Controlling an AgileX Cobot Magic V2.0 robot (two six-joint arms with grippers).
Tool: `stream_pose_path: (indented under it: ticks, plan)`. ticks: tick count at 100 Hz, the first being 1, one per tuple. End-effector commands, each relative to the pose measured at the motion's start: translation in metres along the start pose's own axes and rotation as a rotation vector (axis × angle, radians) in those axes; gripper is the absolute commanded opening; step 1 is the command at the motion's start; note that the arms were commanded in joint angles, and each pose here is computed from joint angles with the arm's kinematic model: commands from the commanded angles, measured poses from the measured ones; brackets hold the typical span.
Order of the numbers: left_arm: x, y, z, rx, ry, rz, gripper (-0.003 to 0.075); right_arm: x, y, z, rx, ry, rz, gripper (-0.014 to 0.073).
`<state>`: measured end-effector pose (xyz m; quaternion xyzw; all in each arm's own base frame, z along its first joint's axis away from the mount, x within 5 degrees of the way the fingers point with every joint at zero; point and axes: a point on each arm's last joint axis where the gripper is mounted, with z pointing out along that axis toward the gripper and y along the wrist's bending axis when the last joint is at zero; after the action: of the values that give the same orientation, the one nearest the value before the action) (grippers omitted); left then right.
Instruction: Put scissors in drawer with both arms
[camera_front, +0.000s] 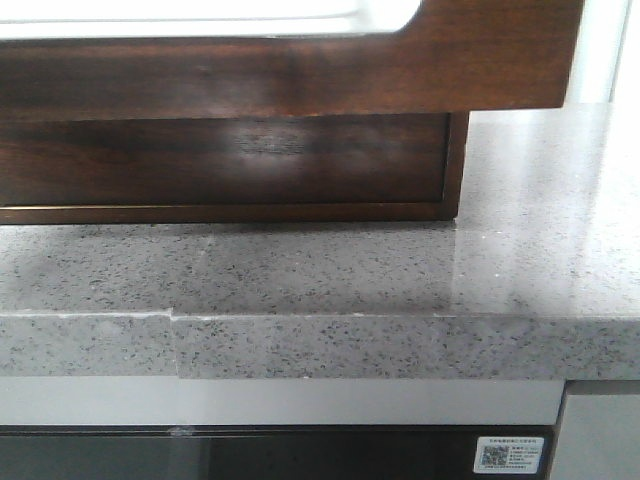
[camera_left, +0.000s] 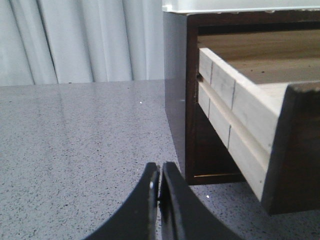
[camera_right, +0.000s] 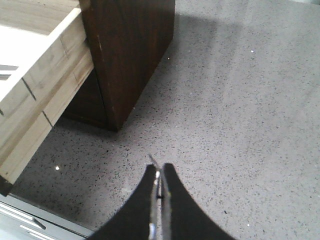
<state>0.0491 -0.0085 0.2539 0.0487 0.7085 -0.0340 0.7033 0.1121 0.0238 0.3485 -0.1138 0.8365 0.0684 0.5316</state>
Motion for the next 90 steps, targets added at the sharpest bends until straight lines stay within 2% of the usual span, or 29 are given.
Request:
stream_pose_path:
  ticks: [1,22,44,55,90]
  plan:
    - [-0.005,0.003,0.000,-0.032,-0.117,-0.038,-0.0020,-0.012,-0.002,-0.005,0.026,-0.088,0.004,-0.0069]
    - [0.014,0.003,-0.003,-0.044,-0.146,-0.010,-0.0020,-0.012,-0.002,-0.005,0.026,-0.088,0.004,-0.0069]
    - [0.029,0.005,0.001,-0.062,-0.125,-0.044,-0.0020,-0.012,-0.002,-0.006,0.024,-0.083,0.003,-0.0069]
    - [0.043,0.005,0.005,-0.065,-0.175,-0.035,-0.0020,-0.012,-0.002,-0.006,0.024,-0.083,0.003,-0.0069]
    - [0.046,0.006,0.005,-0.073,-0.138,-0.034,-0.0020,-0.011,-0.002,-0.006,0.023,-0.081,0.003,-0.0069]
